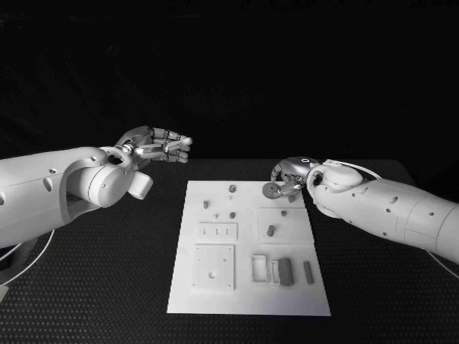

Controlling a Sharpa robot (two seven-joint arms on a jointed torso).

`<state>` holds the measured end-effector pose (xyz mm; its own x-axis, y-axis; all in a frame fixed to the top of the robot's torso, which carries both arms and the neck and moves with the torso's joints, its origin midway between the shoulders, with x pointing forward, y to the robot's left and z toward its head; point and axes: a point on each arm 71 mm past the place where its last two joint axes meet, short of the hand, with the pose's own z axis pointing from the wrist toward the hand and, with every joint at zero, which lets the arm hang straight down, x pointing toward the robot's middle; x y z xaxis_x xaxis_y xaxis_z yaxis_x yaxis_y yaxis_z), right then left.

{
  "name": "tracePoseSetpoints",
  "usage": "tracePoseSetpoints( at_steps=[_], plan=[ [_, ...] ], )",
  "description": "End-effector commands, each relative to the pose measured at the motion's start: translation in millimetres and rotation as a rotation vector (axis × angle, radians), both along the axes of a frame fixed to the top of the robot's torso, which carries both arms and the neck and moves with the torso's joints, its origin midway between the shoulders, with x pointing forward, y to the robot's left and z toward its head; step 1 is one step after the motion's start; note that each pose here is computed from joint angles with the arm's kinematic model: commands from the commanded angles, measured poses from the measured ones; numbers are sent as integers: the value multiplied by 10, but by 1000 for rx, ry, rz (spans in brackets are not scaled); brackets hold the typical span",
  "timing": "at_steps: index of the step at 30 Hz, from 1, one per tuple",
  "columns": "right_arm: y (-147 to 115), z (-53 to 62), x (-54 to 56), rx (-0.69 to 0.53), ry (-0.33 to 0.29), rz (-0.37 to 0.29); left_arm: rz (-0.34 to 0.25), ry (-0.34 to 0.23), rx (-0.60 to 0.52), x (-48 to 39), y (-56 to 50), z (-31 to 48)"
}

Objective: Assemble the parts on the task board

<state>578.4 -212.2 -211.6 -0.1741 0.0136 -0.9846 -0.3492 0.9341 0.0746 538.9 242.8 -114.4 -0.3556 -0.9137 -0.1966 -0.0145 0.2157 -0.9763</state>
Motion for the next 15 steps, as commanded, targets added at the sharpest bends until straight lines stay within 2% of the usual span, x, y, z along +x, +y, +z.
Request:
tracePoseSetpoints(
  at_steps=[1, 15],
  plan=[
    [20, -25, -1, -22, 1, 23, -20, -10, -5, -12, -29, 15],
    [59, -65, 20, -21, 9, 25, -18, -10, -5, -18, -20, 16]
  ],
)
